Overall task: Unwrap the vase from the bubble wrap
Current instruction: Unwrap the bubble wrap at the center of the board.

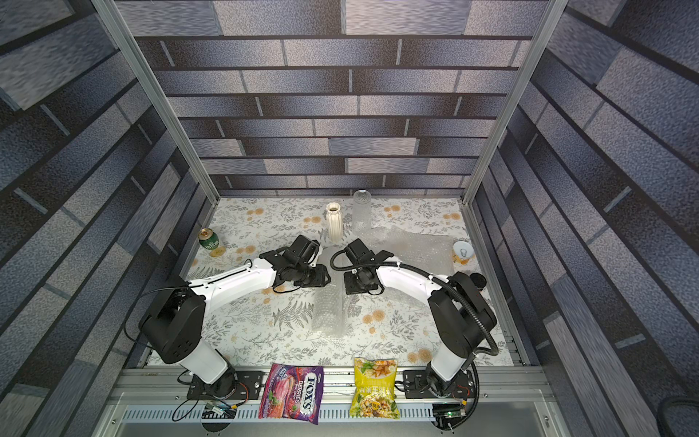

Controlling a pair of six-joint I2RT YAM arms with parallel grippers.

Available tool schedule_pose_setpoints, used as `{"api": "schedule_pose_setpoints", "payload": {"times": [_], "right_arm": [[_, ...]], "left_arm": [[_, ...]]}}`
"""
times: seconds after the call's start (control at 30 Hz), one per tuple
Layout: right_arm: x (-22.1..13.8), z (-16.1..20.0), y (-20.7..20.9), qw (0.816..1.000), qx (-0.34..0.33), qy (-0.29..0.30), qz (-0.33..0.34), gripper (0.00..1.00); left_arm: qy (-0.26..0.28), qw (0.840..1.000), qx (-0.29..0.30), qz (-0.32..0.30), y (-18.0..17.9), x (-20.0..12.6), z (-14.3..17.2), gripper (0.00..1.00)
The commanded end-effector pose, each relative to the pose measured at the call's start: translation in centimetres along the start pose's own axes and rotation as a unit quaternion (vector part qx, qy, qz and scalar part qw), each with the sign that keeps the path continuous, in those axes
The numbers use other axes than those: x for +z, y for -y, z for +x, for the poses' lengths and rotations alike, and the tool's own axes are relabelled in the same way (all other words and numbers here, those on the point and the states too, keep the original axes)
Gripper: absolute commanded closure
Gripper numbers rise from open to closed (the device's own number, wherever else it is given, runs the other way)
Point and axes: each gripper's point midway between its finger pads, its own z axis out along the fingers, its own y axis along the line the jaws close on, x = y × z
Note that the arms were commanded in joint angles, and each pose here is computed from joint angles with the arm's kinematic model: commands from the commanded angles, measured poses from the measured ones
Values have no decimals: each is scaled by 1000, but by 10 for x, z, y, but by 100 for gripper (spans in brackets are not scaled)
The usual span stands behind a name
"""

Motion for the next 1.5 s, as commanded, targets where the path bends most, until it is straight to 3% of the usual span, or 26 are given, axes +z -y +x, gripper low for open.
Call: {"api": "schedule_pose_setpoints", "payload": {"times": [0.0,0.3,0.53,0.77,1.1,1.47], "right_arm": [[-17,-10,4,1000,7,28,-5,100],[-18,-8,-30,994,-2,28,-107,100],[-32,-13,-39,991,-4,45,-129,100],[-50,-16,-39,991,-16,60,-121,100],[-47,-4,-10,998,-18,42,-45,100],[-60,-17,-12,997,-23,65,-36,100]], "left_arm": [[-127,985,-36,-111,-65,16,76,55],[-102,991,-61,-55,-56,9,64,51],[-86,992,-82,-41,-62,-2,60,51],[-78,992,-94,-34,-66,-7,60,49],[-48,995,-87,-14,-55,-23,46,49],[48,997,-55,9,-31,-80,11,46]]}}
